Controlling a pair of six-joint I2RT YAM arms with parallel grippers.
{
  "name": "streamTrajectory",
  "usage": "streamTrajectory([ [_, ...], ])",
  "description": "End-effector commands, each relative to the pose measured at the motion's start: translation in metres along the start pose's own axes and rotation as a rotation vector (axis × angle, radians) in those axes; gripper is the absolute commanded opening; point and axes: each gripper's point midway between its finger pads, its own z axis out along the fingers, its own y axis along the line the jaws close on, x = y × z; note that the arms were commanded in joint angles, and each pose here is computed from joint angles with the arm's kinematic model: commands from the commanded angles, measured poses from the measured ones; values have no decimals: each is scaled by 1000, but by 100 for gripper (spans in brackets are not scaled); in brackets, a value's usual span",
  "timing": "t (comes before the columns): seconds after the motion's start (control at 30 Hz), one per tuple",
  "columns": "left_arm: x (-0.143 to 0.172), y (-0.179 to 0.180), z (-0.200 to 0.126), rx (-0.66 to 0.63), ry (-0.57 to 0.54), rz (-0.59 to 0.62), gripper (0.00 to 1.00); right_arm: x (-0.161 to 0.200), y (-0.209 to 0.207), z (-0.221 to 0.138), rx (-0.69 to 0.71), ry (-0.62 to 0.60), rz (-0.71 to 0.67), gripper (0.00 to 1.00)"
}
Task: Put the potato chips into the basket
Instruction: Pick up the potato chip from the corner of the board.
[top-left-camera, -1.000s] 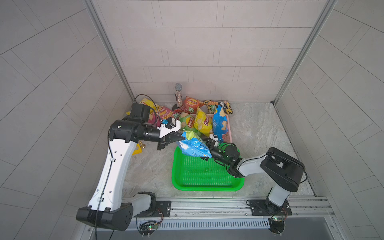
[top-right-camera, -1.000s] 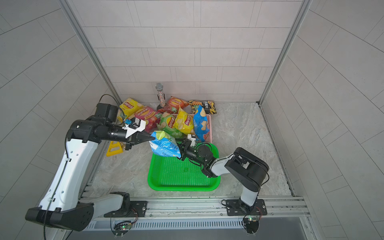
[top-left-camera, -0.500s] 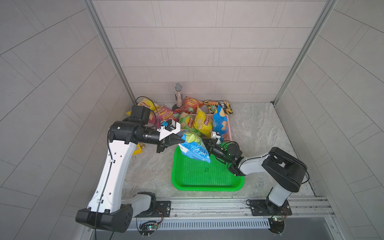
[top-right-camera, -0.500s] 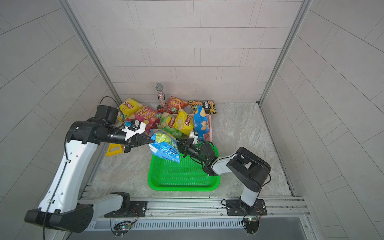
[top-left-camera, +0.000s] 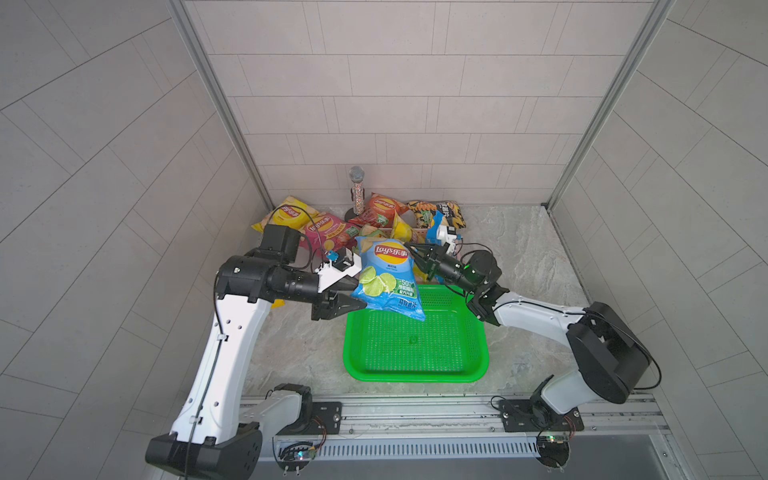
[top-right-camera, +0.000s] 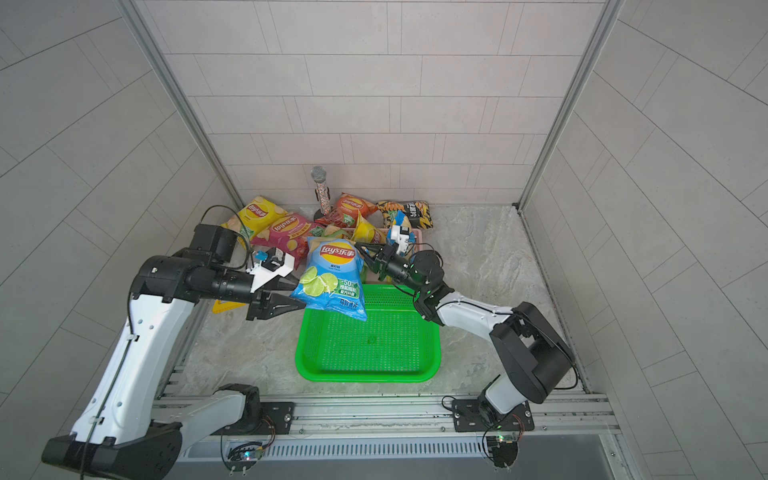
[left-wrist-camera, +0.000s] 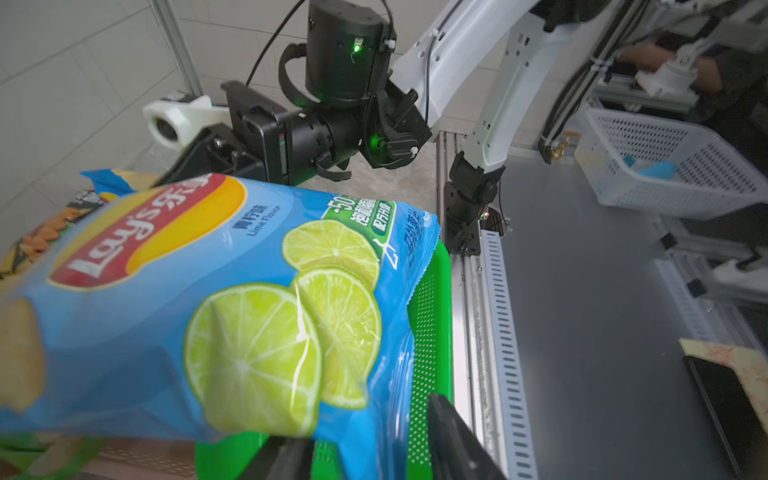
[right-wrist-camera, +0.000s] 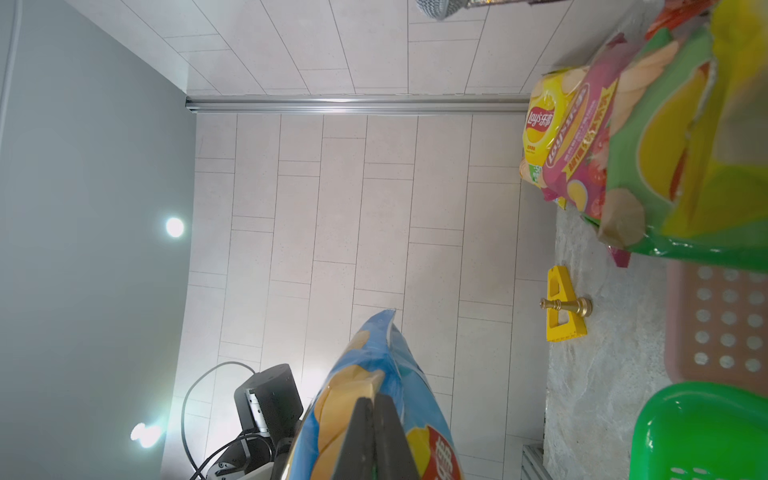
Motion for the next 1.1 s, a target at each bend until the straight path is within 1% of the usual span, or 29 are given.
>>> streamTrajectory([
  [0.0, -4, 16, -4, -85, 5, -111, 97, 8, 15, 0, 73, 99, -179, 0],
  [0.03, -5, 18, -6, -99, 6, -125, 100, 6, 21, 0, 73, 105, -214, 0],
  [0.13, -11, 31, -11, -170, 1, -198, 100, 0, 39, 2, 86, 136, -317, 0],
  [0.27, -16, 49, -18, -268, -6, -303, 100, 2, 64, 6, 76, 216, -447, 0],
  [0.37, -18, 50, -21, -275, -3, -309, 100, 2, 72, 7, 83, 262, -533, 0],
  [0.43, -19, 53, -21, -287, -2, -311, 100, -2, 68, 7, 109, 289, -575, 0],
  [0.53, -18, 69, -22, -341, -15, -337, 100, -11, 64, 7, 133, 316, -653, 0],
  [0.63, -14, 96, -24, -438, -26, -377, 100, -17, 59, 8, 171, 338, -795, 0],
  [0.7, -14, 111, -24, -475, -31, -391, 100, -22, 51, 9, 192, 350, -892, 0],
  [0.87, -15, 144, -22, -535, -53, -413, 100, -34, 38, 19, 164, 350, -1020, 0],
  [1.0, -16, 166, -11, -508, -62, -437, 99, -44, 34, 32, 118, 316, -1102, 0],
  [1.07, -14, 176, -4, -490, -68, -441, 99, -46, 32, 37, 71, 302, -1155, 0],
])
